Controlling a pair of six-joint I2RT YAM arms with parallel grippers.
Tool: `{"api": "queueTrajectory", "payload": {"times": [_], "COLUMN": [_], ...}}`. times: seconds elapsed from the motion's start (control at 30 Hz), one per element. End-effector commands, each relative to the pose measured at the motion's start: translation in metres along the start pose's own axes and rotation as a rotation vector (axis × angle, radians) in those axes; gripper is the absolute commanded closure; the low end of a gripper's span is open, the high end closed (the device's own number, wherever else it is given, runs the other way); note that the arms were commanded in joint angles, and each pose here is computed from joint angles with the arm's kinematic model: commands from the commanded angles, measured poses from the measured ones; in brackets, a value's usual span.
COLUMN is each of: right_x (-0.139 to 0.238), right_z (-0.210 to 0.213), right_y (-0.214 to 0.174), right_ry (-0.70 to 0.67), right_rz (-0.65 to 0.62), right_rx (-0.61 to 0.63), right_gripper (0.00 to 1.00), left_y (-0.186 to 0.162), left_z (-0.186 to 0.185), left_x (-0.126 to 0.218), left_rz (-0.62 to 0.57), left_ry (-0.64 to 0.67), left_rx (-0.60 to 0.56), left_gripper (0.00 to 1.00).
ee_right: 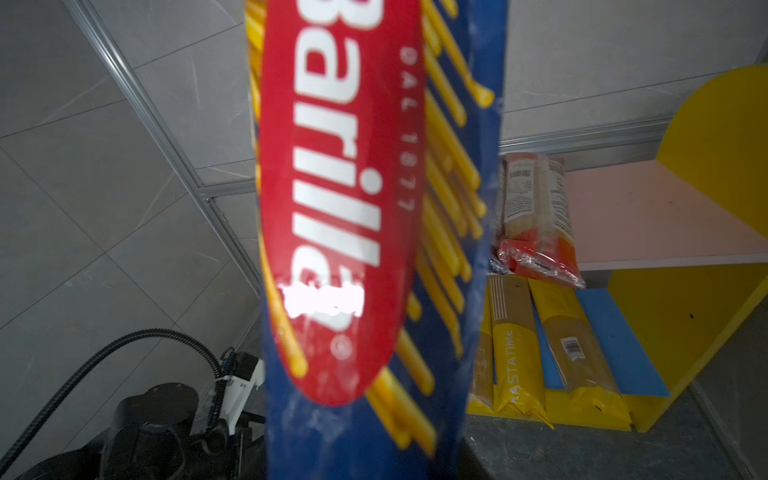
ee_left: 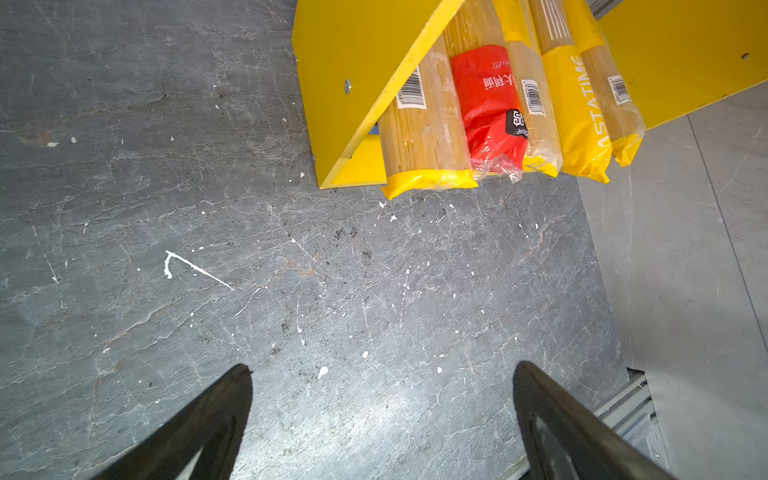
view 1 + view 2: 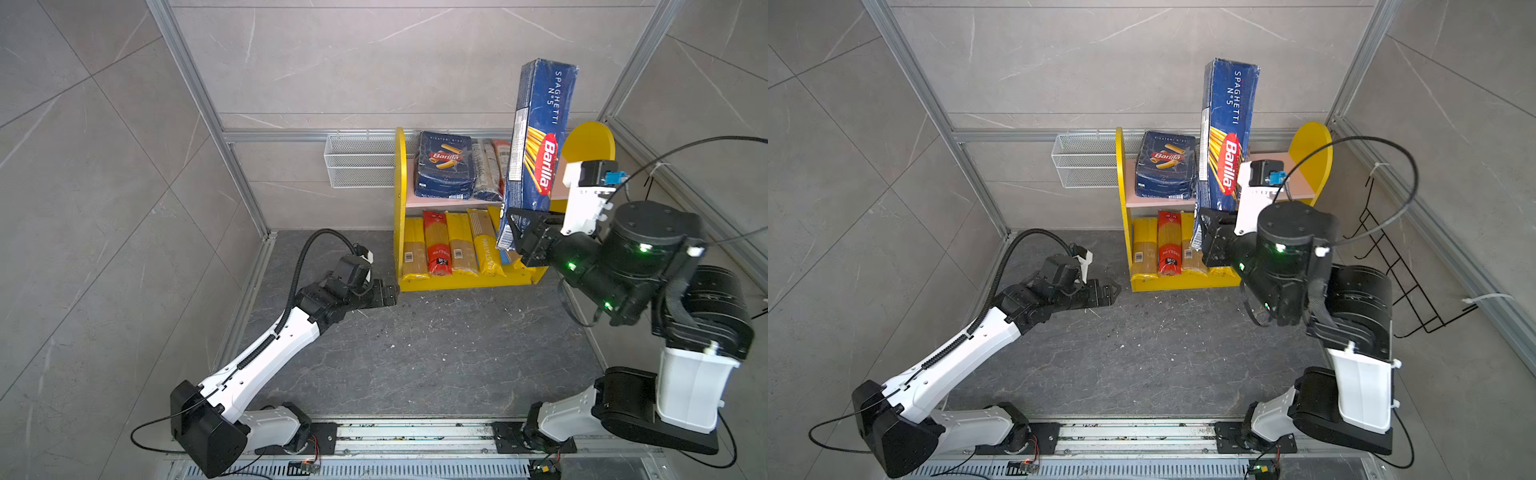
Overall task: Place and organize the pasta boxes and bags onto the shelf
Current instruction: 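Raise the box high and carry it over the pink top board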
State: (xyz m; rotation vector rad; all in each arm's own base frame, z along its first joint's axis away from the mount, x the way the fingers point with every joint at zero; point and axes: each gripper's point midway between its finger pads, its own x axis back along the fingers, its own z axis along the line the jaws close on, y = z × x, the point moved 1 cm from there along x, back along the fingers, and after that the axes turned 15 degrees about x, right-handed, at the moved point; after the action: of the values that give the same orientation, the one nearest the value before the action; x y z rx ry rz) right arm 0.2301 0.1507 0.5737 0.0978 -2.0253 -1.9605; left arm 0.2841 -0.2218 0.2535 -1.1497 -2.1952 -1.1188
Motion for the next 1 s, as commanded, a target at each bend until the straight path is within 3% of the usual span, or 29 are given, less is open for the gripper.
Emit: {"api": "queueTrajectory", "payload": {"times": [0.0,0.3,0.53,0.97], "right_x": [-0.009,-0.042,-0.096,-0.151], "right_z": [-0.007,-0.061,-0.126,-0.209], "right_y": [0.019,0.042,0.038,0.029], "right_ry": [0.064,0.073,0.113,0.151], "right_rz": [-0.054,-0.094,-0.081,-0.099], "right_rx": [-0.163,-0.259,-0.409,-0.498], "right_gripper": [0.62,0.62,0.62,0.62], "left_y": [0.010,0.022,0.031,0.043], "left_z": [-0.001,0.023,0.028,0.025], "left_x": [0.014,0.035,0.034,0.016], "left_rz": [-0.031,-0.081,-0.088,-0.076], "left_ry": [-0.043,0.000,0.027,0.068], "left_rx": [-0.010,0.010,0.025,0.033], "left_gripper": [0.00,0.00,0.00,0.00]}}
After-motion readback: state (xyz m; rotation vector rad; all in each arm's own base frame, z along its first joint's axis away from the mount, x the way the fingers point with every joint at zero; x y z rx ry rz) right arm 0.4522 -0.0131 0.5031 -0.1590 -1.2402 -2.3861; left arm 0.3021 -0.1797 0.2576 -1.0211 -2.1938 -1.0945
